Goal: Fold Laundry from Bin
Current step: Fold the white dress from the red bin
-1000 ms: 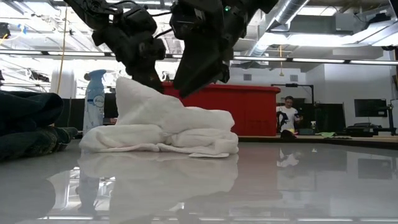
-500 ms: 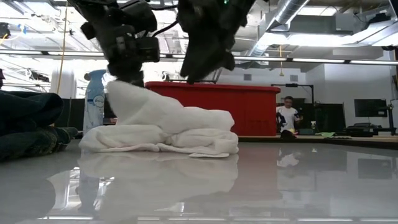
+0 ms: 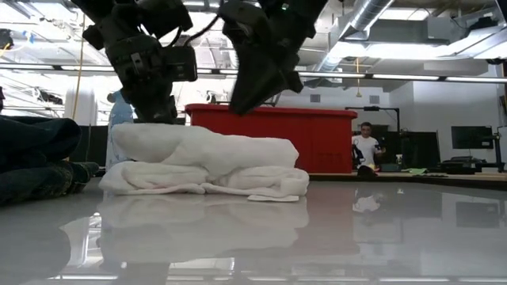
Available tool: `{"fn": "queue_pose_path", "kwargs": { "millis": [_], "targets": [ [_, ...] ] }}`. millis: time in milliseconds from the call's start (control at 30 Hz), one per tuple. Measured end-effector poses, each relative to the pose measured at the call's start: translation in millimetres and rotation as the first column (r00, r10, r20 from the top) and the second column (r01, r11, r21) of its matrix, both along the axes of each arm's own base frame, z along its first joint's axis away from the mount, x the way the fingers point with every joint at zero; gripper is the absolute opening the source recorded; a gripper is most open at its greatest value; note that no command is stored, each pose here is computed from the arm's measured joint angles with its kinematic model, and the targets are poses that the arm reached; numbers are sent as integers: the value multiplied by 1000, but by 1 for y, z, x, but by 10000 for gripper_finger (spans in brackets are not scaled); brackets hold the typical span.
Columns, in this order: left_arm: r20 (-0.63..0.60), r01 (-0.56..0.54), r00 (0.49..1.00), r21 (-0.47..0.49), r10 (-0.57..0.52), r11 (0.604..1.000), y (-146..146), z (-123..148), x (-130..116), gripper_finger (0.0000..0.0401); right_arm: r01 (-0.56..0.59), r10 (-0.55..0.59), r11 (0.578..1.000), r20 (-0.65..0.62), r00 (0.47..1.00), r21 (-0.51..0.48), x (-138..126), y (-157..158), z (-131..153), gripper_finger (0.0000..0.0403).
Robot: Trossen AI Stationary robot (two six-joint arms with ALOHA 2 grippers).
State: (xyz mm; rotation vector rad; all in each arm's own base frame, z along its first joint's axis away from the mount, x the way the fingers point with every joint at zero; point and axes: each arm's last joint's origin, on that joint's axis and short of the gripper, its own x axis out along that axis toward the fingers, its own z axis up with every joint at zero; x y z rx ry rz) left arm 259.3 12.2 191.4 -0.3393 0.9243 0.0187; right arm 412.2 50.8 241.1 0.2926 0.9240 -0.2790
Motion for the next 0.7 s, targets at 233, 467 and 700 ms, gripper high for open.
{"fn": "queue_pose_path", "kwargs": {
  "millis": [233, 467, 700],
  "targets": [
    [16, 16, 1000, 4, -16, 1000, -14, -3, 6, 0, 80, -79, 997, -58, 995, 19, -5, 25, -34, 113],
    [-35, 75, 996, -48, -77, 996, -25, -22, 14, 0, 95, -93, 995, -121, 988, 17, -15, 32, -56, 113],
    [-71, 104, 991, -120, -113, 987, -35, -50, 28, 0, 127, -121, 991, -153, 981, 30, -23, 31, -74, 113]
  ]
}}
